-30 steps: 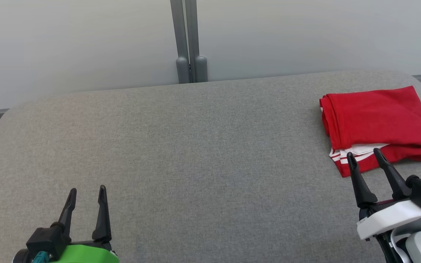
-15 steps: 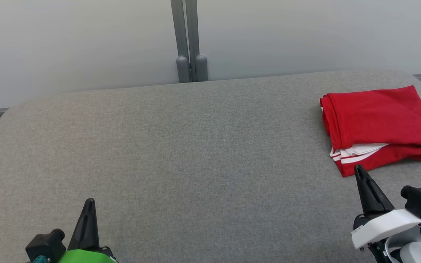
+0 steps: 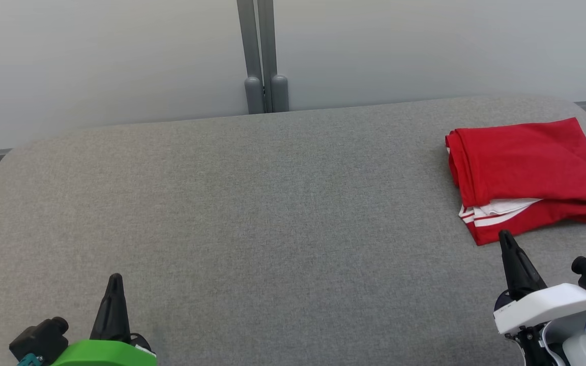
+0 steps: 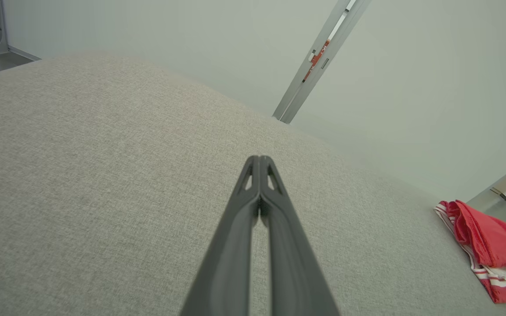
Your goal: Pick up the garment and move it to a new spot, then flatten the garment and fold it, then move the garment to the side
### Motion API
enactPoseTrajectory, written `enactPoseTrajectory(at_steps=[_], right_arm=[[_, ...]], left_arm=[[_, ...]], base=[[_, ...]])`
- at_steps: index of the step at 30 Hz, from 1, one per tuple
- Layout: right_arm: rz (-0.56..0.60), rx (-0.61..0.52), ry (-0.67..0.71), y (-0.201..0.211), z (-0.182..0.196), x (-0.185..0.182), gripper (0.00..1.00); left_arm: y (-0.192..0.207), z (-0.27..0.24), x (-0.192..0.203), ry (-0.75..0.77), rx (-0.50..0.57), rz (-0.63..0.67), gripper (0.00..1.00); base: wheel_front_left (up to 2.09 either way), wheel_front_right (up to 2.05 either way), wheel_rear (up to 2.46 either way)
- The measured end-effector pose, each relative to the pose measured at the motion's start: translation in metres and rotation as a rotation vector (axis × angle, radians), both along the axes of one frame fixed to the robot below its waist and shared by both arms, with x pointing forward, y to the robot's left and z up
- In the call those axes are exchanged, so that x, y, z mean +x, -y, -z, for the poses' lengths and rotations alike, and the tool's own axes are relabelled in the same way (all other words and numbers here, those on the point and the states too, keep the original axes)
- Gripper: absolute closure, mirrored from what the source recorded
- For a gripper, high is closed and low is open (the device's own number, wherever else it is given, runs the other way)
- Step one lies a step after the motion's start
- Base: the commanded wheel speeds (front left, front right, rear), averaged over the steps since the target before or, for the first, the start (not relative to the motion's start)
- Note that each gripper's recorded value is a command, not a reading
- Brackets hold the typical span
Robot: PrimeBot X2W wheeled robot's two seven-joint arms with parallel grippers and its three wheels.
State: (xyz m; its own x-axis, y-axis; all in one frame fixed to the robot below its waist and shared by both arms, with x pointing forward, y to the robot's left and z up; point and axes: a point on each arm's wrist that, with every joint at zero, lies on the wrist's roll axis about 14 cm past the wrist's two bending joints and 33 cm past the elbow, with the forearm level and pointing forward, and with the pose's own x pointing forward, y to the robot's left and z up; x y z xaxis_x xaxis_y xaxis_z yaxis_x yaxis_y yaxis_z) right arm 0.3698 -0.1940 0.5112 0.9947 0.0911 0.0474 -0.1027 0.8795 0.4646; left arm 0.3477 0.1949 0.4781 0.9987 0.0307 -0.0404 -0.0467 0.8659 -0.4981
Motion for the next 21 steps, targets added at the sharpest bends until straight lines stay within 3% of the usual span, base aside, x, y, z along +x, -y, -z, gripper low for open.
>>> enactPoseTrajectory(at_steps=[21], right_arm=[[0.048, 0.304, -0.054, 0.006, 0.003, 0.006, 1.0]], left_arm=[[-0.006, -0.005, 0.011, -0.005, -0.298, -0.037, 1.0]], base=[[0.0, 0.0, 0.0]])
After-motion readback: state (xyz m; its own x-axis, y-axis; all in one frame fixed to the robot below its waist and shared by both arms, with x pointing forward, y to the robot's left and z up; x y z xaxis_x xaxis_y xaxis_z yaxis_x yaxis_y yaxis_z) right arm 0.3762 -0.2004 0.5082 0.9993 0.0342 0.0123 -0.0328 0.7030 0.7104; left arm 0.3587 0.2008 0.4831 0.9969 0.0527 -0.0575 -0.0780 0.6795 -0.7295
